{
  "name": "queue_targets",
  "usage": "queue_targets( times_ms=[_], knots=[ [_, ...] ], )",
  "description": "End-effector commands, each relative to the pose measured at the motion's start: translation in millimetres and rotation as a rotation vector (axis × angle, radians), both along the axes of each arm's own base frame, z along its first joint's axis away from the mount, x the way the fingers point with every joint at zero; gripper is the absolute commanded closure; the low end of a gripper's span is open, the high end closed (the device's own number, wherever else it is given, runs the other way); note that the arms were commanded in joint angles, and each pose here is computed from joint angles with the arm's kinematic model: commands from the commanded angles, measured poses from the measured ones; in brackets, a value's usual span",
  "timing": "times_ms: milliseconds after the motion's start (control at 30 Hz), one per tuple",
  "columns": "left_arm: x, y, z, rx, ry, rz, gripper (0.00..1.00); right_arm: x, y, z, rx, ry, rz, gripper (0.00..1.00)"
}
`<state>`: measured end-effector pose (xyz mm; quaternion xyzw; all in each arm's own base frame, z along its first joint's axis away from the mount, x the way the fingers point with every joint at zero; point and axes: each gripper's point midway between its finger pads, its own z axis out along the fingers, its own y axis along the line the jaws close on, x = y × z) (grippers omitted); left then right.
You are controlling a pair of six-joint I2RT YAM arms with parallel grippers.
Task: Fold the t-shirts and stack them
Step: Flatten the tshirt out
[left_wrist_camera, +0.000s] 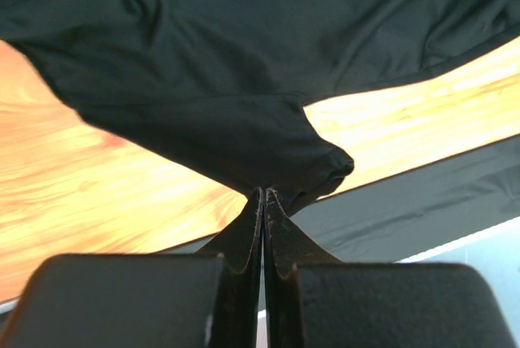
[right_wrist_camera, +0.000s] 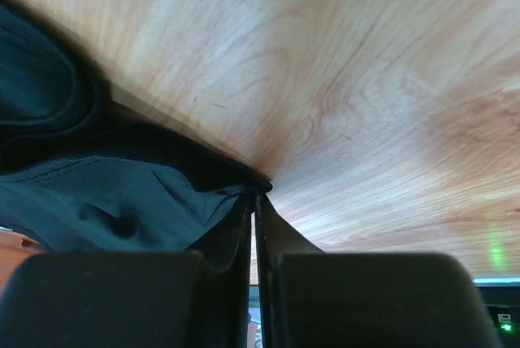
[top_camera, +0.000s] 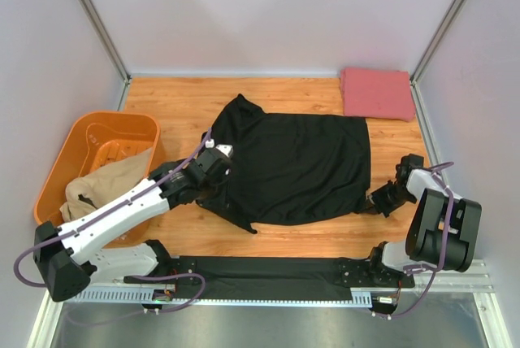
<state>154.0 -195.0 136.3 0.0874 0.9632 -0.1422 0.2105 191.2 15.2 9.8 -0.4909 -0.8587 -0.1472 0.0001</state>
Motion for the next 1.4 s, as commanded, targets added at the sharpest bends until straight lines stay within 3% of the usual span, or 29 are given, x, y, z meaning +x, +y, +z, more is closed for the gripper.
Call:
queue_targets(
  times_ms=[0, 100, 133, 367, 533, 667, 767, 833, 900, 933, 967, 1067, 1100, 1133, 1200, 1367],
  knots=[
    [14, 7, 41, -0.035, -0.131, 0.041, 1.00, 18, -20, -2, -0.103, -0.068, 0.023, 1.00],
    [29, 15, 77, -0.051, -0.252, 0.081, 1.00, 43, -23, 31, -0.128, -0.171, 0.048, 1.00],
    [34, 17, 89, -0.054, -0.289, 0.091, 1.00, 65, -24, 60, -0.136, -0.273, 0.042, 1.00],
    [110, 61, 231, -0.041, -0.702, 0.279, 1.00, 144, -45, 192, -0.228, -0.583, -0.018, 1.00],
    [148, 74, 323, -0.027, -0.955, 0.237, 1.00, 162, -56, 265, -0.304, -0.682, -0.015, 1.00],
    [150, 71, 407, -0.040, -1.154, 0.162, 1.00, 156, -52, 315, -0.352, -0.783, 0.013, 1.00],
    [142, 65, 422, -0.125, -1.168, 0.152, 1.00, 146, -43, 313, -0.329, -0.774, 0.031, 1.00],
    [137, 54, 400, -0.198, -1.059, 0.154, 1.00, 129, -35, 288, -0.291, -0.721, 0.040, 1.00],
    [136, 33, 352, -0.226, -0.920, 0.084, 1.00, 120, -31, 272, -0.278, -0.717, 0.024, 1.00],
    [132, 14, 333, -0.300, -0.839, 0.043, 1.00, 110, -29, 257, -0.271, -0.702, 0.020, 1.00],
    [133, -1, 289, -0.296, -0.725, 0.000, 0.97, 105, -27, 247, -0.264, -0.684, 0.020, 1.00],
    [123, -47, 211, -0.403, -0.441, -0.092, 0.81, 88, -23, 224, -0.254, -0.634, 0.028, 1.00],
    [122, -56, 194, -0.423, -0.383, -0.103, 0.67, 84, -22, 220, -0.258, -0.627, 0.042, 1.00],
    [120, -69, 168, -0.464, -0.303, -0.117, 0.60, 80, -21, 215, -0.257, -0.615, 0.051, 1.00],
    [128, -84, 137, -0.487, -0.239, -0.116, 0.46, 70, -18, 202, -0.247, -0.589, 0.057, 1.00],
    [163, -114, 89, -0.470, -0.165, -0.141, 0.45, 57, -9, 182, -0.216, -0.553, 0.082, 1.00]
  ],
)
